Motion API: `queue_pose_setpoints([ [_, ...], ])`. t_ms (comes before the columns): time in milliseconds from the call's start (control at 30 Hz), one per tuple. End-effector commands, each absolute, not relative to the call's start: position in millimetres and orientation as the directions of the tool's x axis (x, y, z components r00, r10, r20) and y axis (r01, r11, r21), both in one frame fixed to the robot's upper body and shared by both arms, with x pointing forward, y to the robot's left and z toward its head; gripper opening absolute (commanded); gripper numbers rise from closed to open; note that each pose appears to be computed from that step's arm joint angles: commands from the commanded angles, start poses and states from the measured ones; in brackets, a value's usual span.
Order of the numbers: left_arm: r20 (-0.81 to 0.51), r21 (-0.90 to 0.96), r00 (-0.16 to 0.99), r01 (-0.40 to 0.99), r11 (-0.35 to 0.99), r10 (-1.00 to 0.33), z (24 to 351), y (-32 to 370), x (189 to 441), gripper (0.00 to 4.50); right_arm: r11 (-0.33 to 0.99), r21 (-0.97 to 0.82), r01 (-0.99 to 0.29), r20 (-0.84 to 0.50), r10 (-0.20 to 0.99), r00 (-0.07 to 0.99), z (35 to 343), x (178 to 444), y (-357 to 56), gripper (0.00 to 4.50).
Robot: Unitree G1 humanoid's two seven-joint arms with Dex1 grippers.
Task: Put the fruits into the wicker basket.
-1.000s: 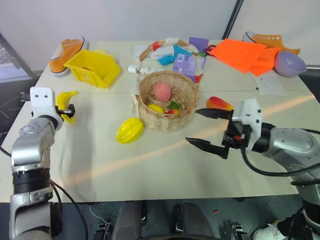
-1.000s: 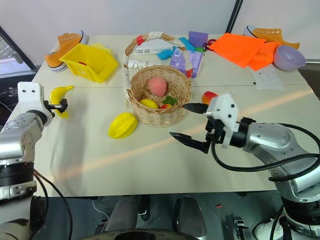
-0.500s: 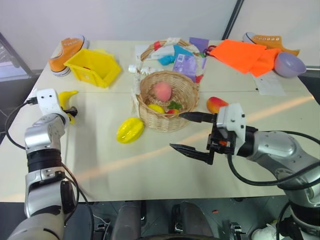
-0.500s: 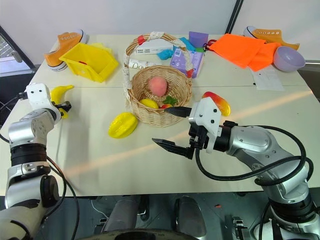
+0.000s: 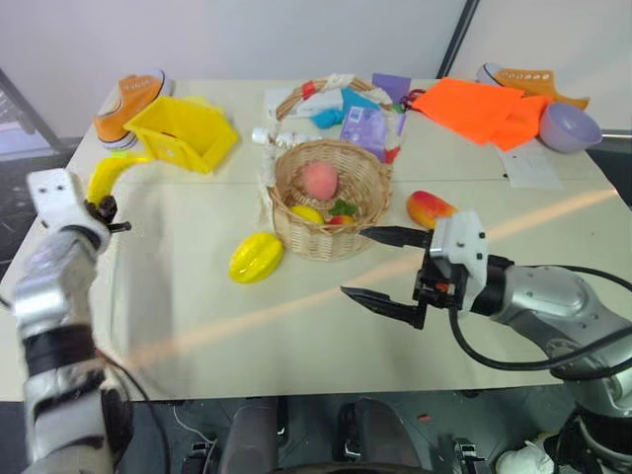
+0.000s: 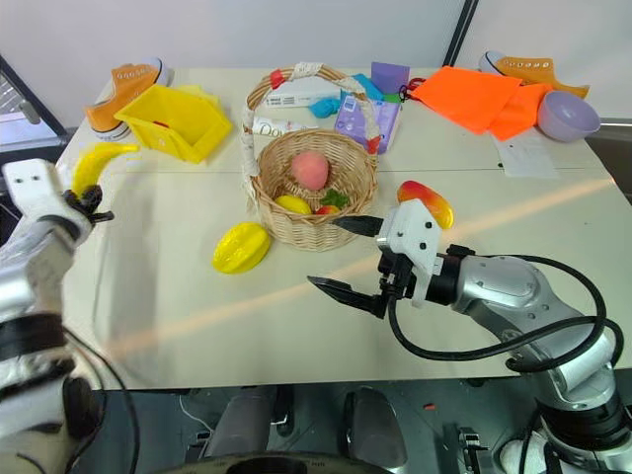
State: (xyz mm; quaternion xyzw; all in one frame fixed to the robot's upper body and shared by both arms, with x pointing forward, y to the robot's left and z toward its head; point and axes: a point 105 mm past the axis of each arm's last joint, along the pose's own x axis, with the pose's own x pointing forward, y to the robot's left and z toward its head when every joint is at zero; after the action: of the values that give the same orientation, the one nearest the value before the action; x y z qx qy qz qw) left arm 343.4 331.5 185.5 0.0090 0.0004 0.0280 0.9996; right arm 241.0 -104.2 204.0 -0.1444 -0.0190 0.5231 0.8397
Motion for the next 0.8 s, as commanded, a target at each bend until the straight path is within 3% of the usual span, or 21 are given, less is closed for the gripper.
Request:
queue_pose_setpoints([
  [33,0.083,0.078,0.937,0.332,0.940,-0.339,217.6,283.2,309.9,1.16,0.451,-0.323,-0.832,-0.098,0.858,0.504,216.2,247.6,-122.2,4.50],
  [133,0.053,0.017,0.838,0.543,0.839,-0.543,221.7,253.1,287.0,1.16,0.472,-0.336,-0.815,-0.104,0.842,0.530,217.9,253.8,-133.2,4.50],
  [267,-0.084,0.040,0.704,0.710,0.703,-0.705,219.3,182.8,292.3,1.16,0.490,-0.360,-0.794,-0.096,0.827,0.554,221.0,262.9,-141.0,4.50],
  [533,-0.140,0.153,0.661,0.750,0.644,-0.737,235.8,87.8,329.4,1.16,0.511,-0.381,-0.770,-0.075,0.813,0.577,223.7,264.4,-141.5,4.50],
  [800,-0.164,0.120,0.748,0.663,0.739,-0.644,241.0,55.3,366.5,1.16,0.525,-0.368,-0.767,-0.065,0.809,0.584,217.9,258.8,-134.7,4.50],
])
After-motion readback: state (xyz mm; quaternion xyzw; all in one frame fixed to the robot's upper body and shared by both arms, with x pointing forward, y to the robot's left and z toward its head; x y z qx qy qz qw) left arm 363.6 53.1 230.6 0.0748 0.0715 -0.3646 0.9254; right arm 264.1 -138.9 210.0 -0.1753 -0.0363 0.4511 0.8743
